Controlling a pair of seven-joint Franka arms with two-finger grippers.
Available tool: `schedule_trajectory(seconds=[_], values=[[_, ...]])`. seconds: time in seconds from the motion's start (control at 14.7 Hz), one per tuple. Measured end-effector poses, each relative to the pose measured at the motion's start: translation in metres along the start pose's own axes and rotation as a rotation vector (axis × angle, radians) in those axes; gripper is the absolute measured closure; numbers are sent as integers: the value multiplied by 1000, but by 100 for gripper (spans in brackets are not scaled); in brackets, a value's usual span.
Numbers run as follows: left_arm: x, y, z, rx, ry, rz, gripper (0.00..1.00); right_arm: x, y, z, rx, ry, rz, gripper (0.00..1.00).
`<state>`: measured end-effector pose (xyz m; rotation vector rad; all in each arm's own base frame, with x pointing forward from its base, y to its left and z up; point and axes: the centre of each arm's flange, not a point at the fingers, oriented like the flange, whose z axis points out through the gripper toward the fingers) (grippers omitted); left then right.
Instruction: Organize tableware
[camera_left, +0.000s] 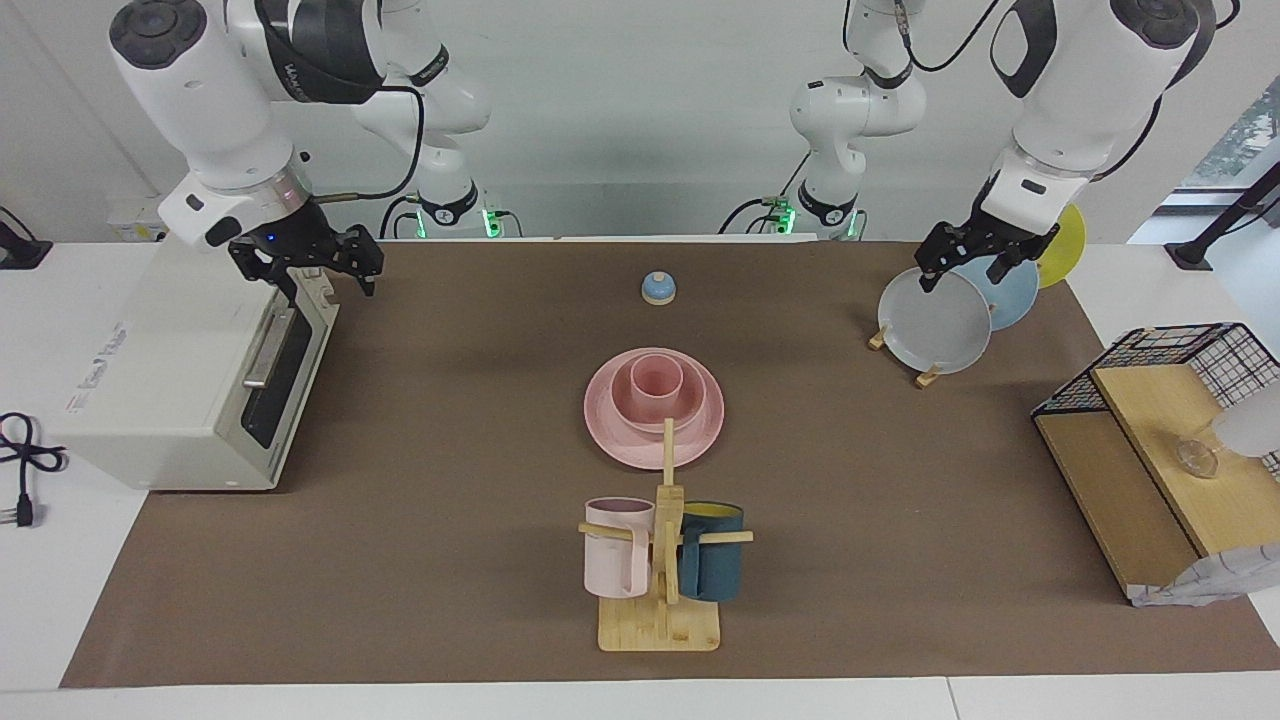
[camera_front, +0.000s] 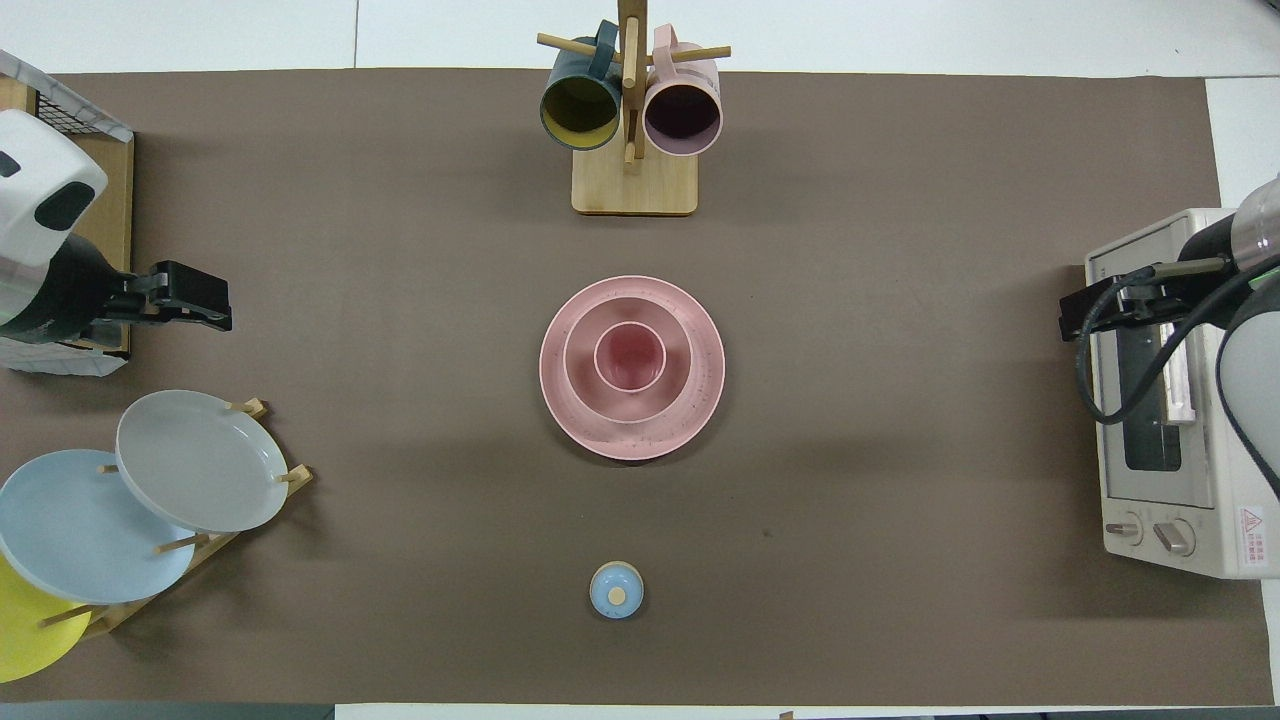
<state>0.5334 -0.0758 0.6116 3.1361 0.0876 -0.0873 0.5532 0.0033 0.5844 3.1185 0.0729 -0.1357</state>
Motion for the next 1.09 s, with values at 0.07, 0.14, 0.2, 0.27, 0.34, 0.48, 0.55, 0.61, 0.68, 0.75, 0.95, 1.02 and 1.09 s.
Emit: schedule_trajectory(seconds=[0.07,0.14,0.2,0.27,0.34,0.48,0.55,0.61,0.68,0.75,0.95,1.02,1.09], values=[[-4,-1,-7,3,-16,1,0,0,2,-1,0,1,3,0],[-8,-1,-14,5,-27,2,0,0,3,-1,0,2,6,0],[-11,-1,-19,7,-37,4,0,0,5,-2,1,3,8,0],[-14,-1,-23,10,-44,7,0,0,5,-2,1,4,9,0],[-18,0,-24,12,-52,10,0,0,5,-2,1,5,8,0],[-20,0,-26,13,-54,10,0,0,3,-3,1,6,5,0],[-20,0,-25,13,-56,10,0,0,2,-3,0,7,4,0],[-20,-1,-24,13,-56,9,0,0,1,-3,0,7,2,0],[-20,-1,-24,13,-54,9,0,0,1,-4,0,8,1,0],[-19,-1,-25,10,-49,9,0,0,0,-4,0,8,0,0],[-17,-2,-26,2,-34,6,0,0,0,-4,0,8,0,0],[-17,-2,-26,1,-33,8,0,0,0,-4,0,8,0,0],[-17,-3,-26,0,-33,12,0,0,0,-4,0,8,0,0]])
